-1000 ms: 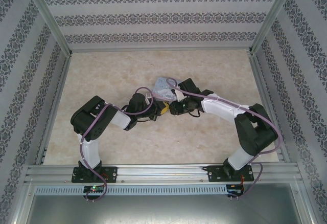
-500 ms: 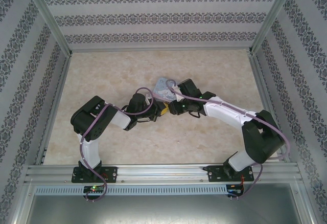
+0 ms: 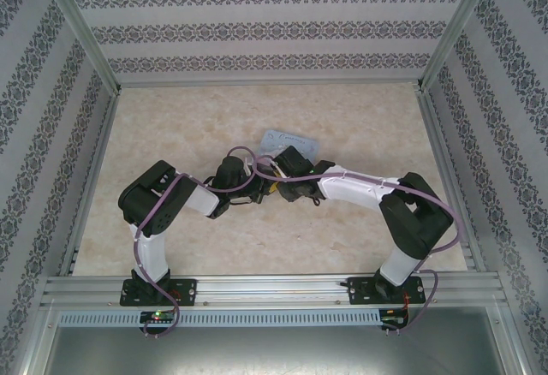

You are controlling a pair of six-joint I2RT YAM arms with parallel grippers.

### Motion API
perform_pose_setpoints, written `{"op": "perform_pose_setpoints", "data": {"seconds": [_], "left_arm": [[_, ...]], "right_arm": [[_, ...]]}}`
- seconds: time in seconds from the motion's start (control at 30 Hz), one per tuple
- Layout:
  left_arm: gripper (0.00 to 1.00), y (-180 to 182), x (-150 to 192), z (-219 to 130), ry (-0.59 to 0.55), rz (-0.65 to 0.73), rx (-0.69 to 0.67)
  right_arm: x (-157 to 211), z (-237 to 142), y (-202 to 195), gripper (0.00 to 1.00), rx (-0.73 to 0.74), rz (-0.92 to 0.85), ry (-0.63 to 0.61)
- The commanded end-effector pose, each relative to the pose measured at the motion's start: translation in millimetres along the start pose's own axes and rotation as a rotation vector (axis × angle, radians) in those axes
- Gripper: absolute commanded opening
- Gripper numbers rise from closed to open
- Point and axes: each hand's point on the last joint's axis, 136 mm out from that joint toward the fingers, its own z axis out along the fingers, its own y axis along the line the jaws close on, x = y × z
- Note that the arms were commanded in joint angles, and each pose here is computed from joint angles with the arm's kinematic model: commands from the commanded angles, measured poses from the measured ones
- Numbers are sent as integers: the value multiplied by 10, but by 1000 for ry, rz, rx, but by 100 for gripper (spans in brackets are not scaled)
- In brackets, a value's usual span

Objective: Unlock the padlock with the key

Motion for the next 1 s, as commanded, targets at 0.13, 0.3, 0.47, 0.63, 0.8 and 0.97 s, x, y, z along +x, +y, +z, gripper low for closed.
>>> {"op": "perform_pose_setpoints", "data": {"seconds": [0.13,0.3,0.47,0.63,0.8,0.97], "left_arm": [[0,-92,98,-23,40,39,16],[0,-90,106,-25,44,39,17],[0,-80,124,-31,50,39,16],[0,-55,125,-45,46,34,14],[0,-45,99,-41,33,32,11],[0,-18,73,-26,24,32,4]], "right_arm": [[-244,33,-111,28,93,-10,-56],[-360,88,-102,22,94,3,-74],[-455,101,-103,7,66,52,-94],[-497,7,-132,0,2,115,-113],[-431,-191,-31,16,-196,207,-114],[-301,-399,-49,51,-270,313,-136]]}}
